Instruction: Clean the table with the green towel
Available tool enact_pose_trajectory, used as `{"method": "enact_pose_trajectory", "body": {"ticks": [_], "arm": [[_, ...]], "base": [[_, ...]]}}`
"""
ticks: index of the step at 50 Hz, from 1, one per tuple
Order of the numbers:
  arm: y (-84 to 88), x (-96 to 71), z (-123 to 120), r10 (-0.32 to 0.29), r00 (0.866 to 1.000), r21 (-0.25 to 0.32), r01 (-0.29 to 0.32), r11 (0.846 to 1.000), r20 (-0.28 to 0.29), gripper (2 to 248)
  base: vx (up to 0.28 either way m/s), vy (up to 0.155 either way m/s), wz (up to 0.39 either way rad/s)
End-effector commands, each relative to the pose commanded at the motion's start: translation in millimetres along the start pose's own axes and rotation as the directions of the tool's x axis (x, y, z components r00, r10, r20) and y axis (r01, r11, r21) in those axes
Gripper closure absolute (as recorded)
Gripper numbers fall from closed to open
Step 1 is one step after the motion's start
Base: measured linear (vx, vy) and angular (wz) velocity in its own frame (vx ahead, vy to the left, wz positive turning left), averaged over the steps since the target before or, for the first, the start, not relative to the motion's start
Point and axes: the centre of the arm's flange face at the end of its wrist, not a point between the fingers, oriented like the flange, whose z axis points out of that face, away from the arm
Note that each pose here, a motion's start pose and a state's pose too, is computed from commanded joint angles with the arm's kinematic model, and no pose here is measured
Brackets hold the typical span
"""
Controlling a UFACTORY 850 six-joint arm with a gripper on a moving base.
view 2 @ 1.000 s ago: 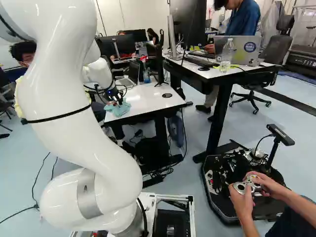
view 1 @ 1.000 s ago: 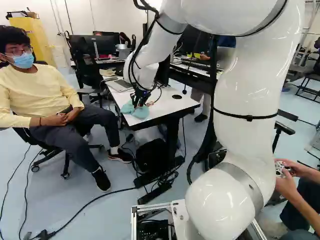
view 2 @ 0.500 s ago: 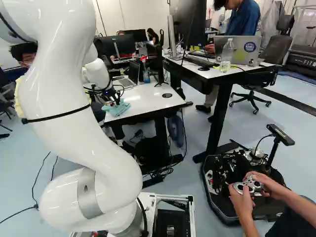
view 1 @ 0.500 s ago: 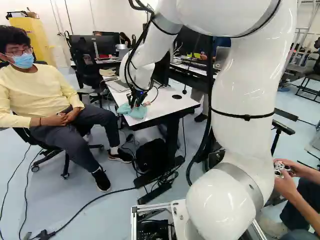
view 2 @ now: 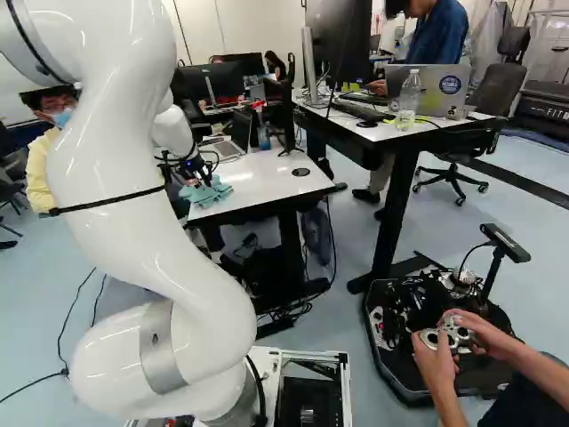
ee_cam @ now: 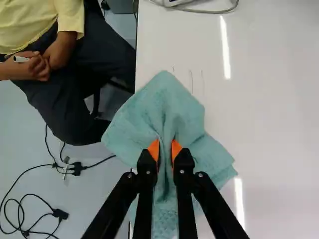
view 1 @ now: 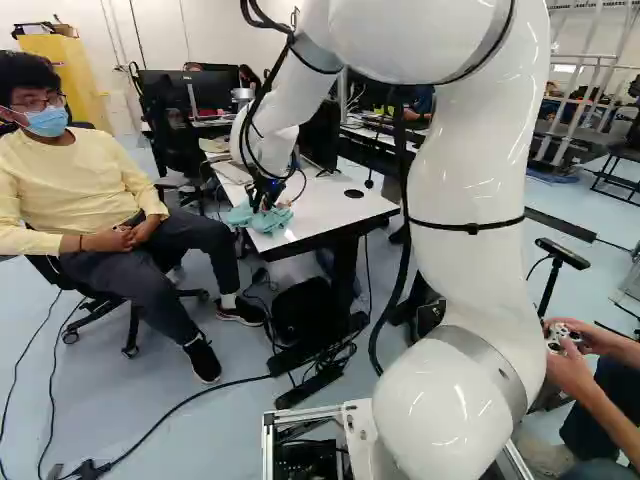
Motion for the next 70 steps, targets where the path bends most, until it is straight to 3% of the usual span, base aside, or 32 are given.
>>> {"method": "enact_pose_trajectory", "body": {"ticks": [19,30,53,70], "arm": [[17.0,25.4,17,0.025,0.999,-0.014,-0.025,1.0,-0.021,199],[36.1,28.8,18,0.051,0.998,-0.03,-0.051,0.998,-0.025,199],[69.9,9.4,2,0.099,0.995,-0.061,-0.1,0.993,-0.015,199],[70.4,-17.1,-16,0.104,0.995,-0.064,-0.104,0.992,0.004,199]], "base": [[0.0,0.0,0.0],[0.0,0.0,0.0],[0.0,0.0,0.0],[0.0,0.0,0.0]]}}
